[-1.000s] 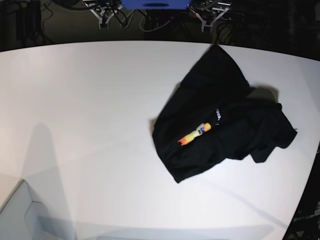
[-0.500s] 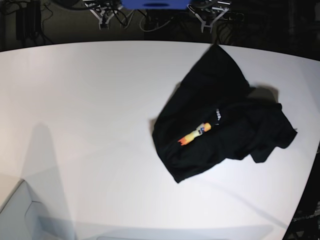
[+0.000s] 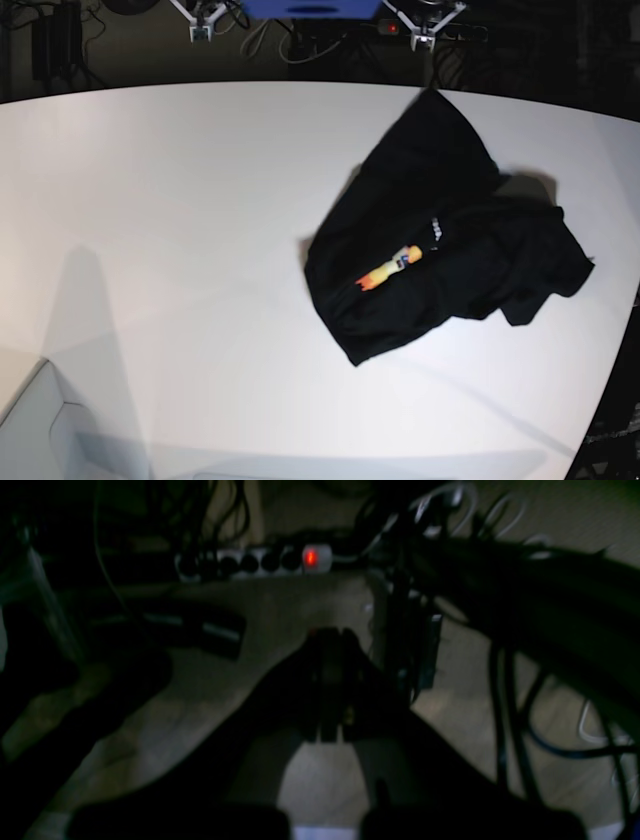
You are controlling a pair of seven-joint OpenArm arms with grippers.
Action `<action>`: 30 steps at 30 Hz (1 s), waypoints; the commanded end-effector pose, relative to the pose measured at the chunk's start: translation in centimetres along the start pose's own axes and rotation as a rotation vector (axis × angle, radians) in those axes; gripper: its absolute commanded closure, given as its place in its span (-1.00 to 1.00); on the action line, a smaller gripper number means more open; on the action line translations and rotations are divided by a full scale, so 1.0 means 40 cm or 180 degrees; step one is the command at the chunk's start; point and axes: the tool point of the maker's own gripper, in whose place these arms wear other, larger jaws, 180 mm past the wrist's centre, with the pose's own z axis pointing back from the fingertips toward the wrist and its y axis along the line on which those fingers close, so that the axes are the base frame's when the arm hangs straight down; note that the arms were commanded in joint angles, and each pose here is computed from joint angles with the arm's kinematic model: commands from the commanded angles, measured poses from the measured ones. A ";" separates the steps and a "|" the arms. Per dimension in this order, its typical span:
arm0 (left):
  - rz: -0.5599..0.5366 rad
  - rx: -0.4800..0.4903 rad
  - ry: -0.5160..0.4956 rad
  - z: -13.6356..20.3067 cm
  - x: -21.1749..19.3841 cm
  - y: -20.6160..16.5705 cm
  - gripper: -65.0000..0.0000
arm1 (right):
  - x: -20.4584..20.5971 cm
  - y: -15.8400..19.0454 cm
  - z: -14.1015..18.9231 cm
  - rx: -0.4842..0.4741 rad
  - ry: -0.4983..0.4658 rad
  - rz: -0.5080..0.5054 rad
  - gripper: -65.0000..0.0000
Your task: Layout the t-shirt on the table in an organized manner, then fold the t-shirt properly
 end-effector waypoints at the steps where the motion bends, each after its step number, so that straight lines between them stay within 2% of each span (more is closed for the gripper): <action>1: -0.0028 0.0053 -0.0037 0.011 -0.008 0.026 1.00 | -0.005 -0.027 0.012 -0.0066 -0.0061 0.0017 1.00; 10: -0.0130 0.0084 -0.0407 0.081 0.039 0.060 1.00 | 0.099 -0.057 0.124 -0.0106 -0.0691 0.0109 1.00; 20: -0.0230 0.0000 -0.0954 0.235 0.111 0.042 1.00 | 0.230 -0.060 0.295 -0.0093 -0.1394 0.0214 1.00; 30: -0.0365 -0.0093 -0.1196 0.385 0.122 0.033 1.00 | 0.325 -0.079 0.477 -0.0155 -0.1939 0.0275 1.00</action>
